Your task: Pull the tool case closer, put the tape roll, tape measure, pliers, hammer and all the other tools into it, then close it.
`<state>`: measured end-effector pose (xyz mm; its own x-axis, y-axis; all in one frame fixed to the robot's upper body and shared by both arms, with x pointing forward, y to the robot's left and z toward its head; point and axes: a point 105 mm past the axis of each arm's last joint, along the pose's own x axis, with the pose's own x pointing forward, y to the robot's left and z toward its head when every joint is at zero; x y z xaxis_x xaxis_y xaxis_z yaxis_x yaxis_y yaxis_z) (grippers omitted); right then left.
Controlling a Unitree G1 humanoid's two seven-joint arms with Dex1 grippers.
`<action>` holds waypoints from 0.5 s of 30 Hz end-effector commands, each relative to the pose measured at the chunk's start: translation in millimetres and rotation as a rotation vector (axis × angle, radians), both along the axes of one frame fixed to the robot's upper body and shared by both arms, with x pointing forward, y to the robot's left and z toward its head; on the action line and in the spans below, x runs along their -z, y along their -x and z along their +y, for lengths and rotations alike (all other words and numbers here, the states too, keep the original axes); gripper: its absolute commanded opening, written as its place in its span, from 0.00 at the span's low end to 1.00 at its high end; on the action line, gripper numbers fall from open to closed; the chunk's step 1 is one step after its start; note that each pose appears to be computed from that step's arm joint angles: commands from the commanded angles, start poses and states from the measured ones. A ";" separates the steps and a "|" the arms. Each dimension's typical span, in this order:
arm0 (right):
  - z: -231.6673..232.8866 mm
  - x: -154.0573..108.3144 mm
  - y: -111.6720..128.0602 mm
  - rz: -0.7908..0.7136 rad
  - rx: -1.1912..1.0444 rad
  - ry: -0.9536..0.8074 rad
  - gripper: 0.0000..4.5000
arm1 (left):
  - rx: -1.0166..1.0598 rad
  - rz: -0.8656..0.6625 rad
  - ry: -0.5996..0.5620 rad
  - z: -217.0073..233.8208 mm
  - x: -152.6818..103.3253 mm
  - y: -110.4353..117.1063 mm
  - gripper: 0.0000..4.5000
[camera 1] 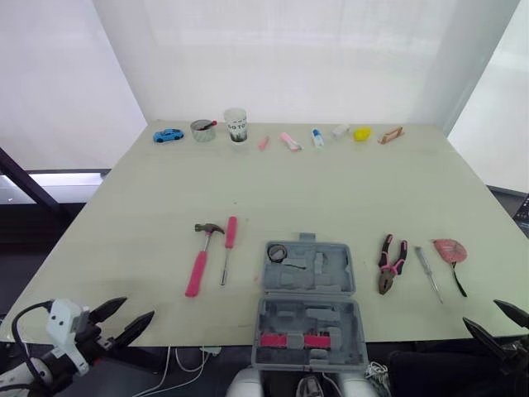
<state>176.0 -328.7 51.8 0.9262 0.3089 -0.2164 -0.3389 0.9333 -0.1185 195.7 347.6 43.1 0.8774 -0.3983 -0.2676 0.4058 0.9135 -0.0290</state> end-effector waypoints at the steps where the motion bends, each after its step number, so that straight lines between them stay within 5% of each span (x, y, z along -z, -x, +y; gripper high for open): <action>1: 5.3 -16.4 -12.0 -0.064 -0.003 0.014 1.00 | 0.060 -0.094 -0.018 -8.8 -26.2 -16.7 1.00; 15: 22.2 -35.9 -61.9 -0.123 0.060 -0.037 1.00 | 0.483 -0.229 -0.047 -94.2 -83.8 -60.5 1.00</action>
<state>237.3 -301.1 84.4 0.9526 0.2914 -0.0877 -0.2999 0.9479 -0.1073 257.3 259.6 118.5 0.6625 -0.7382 -0.1270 0.7490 0.6501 0.1282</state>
